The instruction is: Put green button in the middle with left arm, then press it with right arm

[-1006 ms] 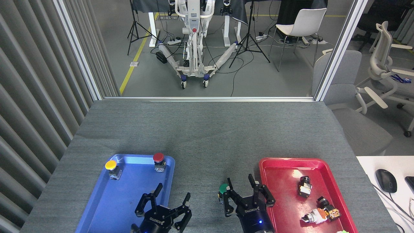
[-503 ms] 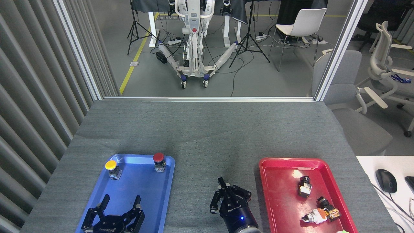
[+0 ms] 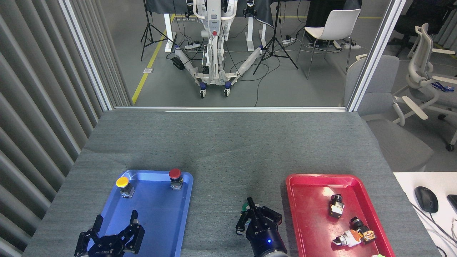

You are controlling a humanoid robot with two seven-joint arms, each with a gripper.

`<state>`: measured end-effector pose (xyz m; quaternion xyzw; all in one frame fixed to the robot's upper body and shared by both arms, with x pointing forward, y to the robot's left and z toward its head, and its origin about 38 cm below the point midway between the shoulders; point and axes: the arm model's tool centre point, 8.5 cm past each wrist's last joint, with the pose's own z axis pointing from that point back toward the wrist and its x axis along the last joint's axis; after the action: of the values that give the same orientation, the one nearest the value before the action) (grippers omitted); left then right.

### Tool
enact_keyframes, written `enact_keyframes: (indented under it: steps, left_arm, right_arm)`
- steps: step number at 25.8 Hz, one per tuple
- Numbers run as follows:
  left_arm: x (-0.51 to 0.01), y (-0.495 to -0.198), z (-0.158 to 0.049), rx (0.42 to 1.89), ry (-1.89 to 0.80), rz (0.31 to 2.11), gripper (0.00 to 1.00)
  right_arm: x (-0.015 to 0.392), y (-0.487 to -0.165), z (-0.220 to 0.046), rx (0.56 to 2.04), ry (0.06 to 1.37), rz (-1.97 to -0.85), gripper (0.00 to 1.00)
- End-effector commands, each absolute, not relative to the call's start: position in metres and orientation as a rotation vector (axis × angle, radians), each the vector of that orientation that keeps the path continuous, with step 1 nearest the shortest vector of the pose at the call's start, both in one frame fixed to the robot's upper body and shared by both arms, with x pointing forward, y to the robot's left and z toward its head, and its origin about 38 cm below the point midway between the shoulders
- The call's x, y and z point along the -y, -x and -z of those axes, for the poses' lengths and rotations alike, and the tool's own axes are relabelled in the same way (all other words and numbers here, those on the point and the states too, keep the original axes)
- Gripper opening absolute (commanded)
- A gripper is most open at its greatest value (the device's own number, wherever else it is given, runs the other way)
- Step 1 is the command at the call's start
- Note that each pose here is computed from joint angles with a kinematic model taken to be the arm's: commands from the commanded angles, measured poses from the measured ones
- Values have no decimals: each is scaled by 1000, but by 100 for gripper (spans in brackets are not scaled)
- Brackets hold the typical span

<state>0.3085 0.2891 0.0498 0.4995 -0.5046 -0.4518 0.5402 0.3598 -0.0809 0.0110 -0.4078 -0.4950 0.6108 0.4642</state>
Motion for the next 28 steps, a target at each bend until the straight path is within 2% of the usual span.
enact_keyframes:
  steps: [1,14,18,28]
  left_arm:
    - [-292,-308,-43,1174,-1185,1067,99]
    - [-284,-307,-43,1219,-1150,1096,99]
    - [-283,-308,-45,1227,-1156,1088,99]
    - [-283,-313,-48,1235,-1159,1086,99]
  right_arm:
    - [84,-359,-7,1204,1001,-1502,2]
    - [88,-358,4,1163,975,-1513,3]
    - [88,-354,17,1125,933,-1534,4]
    - [88,-355,13,1144,942,-1529,4]
